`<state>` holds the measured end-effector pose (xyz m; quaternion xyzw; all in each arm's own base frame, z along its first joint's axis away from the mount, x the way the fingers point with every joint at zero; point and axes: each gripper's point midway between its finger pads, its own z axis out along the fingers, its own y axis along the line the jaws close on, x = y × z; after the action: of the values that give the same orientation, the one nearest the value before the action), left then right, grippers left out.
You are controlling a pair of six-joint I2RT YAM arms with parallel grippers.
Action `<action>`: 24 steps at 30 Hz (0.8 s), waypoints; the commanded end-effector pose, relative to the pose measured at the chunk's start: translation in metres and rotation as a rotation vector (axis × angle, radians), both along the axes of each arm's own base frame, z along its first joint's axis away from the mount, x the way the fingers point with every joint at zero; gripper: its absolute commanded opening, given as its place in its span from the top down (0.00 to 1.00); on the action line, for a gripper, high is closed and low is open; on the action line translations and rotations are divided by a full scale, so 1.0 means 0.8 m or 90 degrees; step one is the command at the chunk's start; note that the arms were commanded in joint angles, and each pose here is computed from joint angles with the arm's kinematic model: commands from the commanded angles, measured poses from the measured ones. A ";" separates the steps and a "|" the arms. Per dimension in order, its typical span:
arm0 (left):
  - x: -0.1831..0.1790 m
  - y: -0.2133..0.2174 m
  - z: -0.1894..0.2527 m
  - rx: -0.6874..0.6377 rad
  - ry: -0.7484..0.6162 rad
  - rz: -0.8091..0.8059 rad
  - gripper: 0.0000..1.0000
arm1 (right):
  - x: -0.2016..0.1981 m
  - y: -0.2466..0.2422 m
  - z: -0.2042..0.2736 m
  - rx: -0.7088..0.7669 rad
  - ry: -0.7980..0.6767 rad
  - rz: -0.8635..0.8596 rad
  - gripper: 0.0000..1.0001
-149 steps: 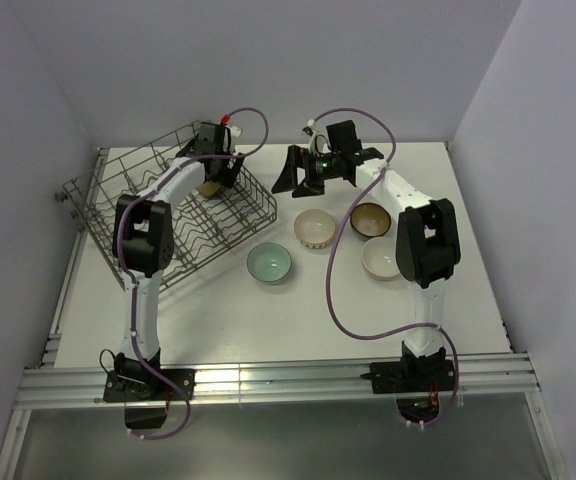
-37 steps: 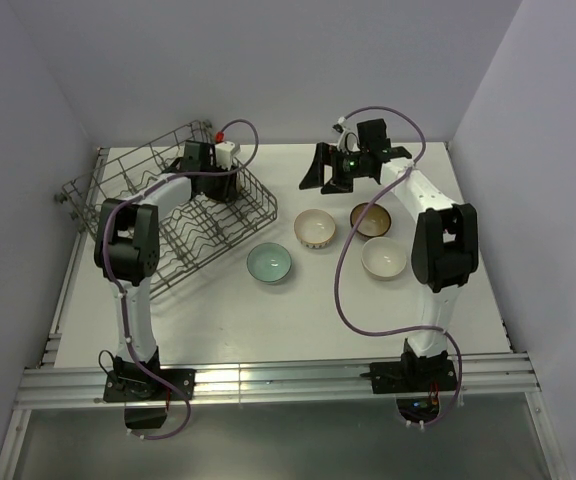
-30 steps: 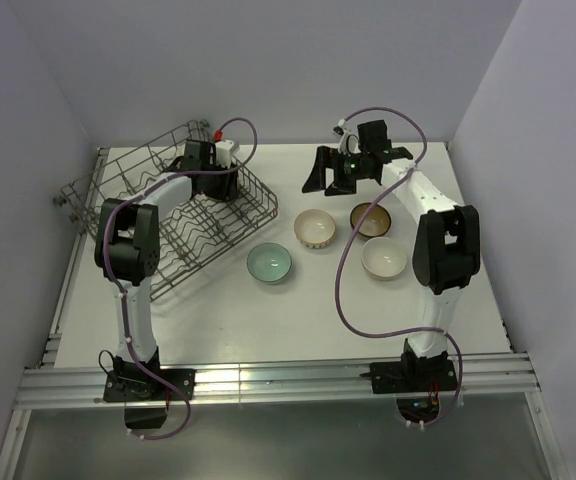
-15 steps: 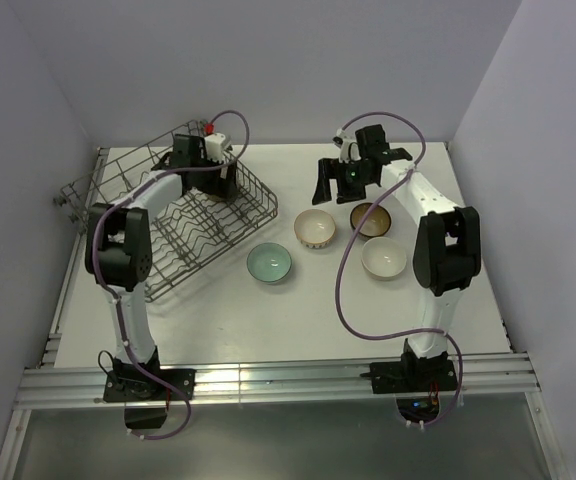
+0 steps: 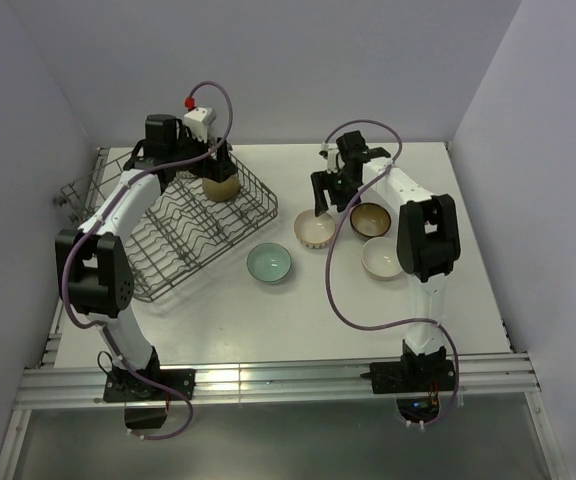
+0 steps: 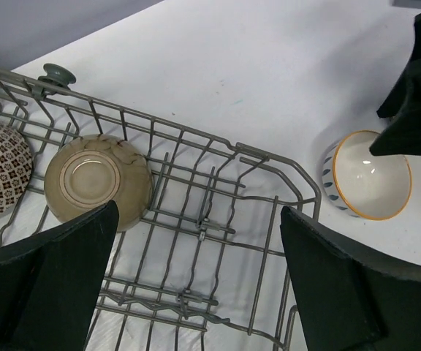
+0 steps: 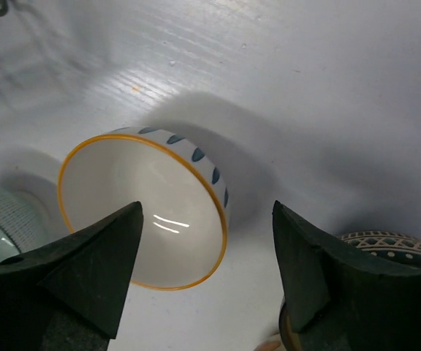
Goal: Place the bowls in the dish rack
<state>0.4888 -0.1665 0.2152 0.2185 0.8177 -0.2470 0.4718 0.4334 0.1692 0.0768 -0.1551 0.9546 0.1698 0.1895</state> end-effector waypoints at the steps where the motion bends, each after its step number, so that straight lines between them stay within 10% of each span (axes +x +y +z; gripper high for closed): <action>1: -0.019 -0.005 0.024 -0.027 -0.015 -0.018 0.01 | 0.009 -0.002 0.001 -0.031 -0.013 0.016 0.23; 24: -0.046 0.033 0.074 -0.061 -0.057 0.066 0.01 | -0.016 0.011 -0.040 -0.036 0.032 0.047 0.87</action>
<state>0.4523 -0.1435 0.2405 0.1651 0.8186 -0.2607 0.4845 0.4190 0.1732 0.0380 -0.1848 0.9612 0.1452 0.1444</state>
